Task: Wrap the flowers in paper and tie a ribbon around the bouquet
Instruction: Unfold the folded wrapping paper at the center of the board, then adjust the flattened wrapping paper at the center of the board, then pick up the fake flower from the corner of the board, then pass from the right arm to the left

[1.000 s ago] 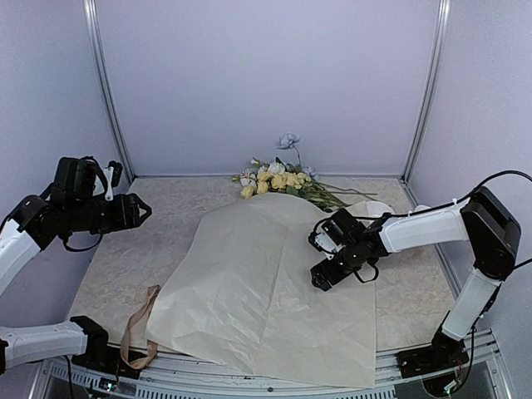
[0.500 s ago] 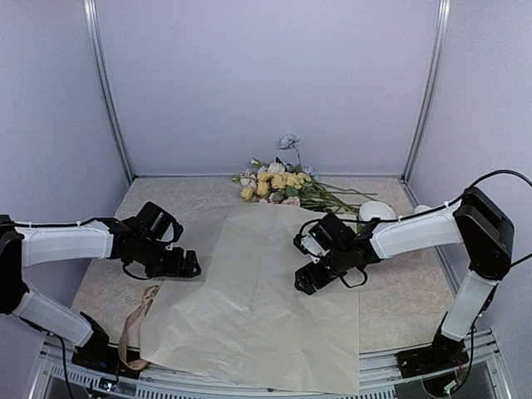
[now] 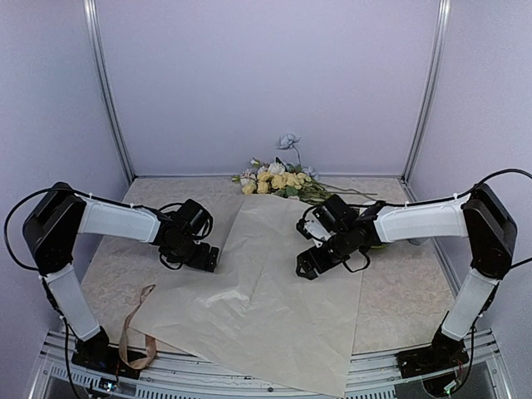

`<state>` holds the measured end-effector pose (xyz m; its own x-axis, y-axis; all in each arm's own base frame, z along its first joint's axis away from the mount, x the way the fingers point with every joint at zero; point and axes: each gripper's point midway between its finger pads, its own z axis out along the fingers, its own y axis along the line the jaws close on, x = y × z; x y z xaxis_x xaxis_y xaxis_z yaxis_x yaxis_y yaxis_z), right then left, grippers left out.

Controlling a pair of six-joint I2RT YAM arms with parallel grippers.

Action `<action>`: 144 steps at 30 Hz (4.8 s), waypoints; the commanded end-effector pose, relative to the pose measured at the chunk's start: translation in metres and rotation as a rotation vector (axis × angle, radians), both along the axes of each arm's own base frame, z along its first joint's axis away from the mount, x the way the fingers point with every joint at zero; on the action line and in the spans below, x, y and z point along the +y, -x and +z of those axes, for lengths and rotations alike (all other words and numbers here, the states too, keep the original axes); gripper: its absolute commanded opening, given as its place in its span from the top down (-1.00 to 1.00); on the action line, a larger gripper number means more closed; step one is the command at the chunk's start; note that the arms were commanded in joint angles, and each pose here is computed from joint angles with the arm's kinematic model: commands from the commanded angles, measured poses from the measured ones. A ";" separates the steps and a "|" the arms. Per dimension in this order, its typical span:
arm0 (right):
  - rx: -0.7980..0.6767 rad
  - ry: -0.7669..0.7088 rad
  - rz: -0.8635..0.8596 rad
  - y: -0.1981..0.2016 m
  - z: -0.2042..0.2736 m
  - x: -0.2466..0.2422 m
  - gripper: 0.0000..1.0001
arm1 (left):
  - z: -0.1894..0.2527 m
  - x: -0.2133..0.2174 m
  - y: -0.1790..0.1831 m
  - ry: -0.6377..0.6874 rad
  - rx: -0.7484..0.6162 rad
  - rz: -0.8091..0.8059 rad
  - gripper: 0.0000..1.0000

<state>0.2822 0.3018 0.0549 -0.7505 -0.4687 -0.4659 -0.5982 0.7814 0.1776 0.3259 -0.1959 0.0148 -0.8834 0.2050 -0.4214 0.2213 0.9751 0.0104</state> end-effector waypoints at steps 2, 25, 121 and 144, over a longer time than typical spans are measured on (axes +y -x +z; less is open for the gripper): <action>0.023 0.190 -0.008 -0.007 -0.030 -0.035 -0.80 | -0.020 0.046 -0.003 -0.262 0.068 0.020 -0.97; 0.167 -0.053 0.145 0.035 0.022 0.028 -0.71 | 0.034 0.072 -0.089 -0.291 -0.100 0.068 -0.97; -0.244 -0.334 -0.211 -0.218 0.116 -0.042 1.00 | 0.167 -0.031 -0.067 0.112 -0.459 -0.196 -0.97; -0.227 -1.062 0.255 -0.012 0.206 0.168 1.00 | 0.275 -0.124 -0.035 1.073 -0.537 -0.330 -0.61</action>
<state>0.3045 0.4626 0.2371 -0.5860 0.0605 -0.8080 -0.7798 0.2289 0.5827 0.3603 -0.3233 0.2836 -0.5060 -0.2120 -0.8361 0.6939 0.4758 -0.5405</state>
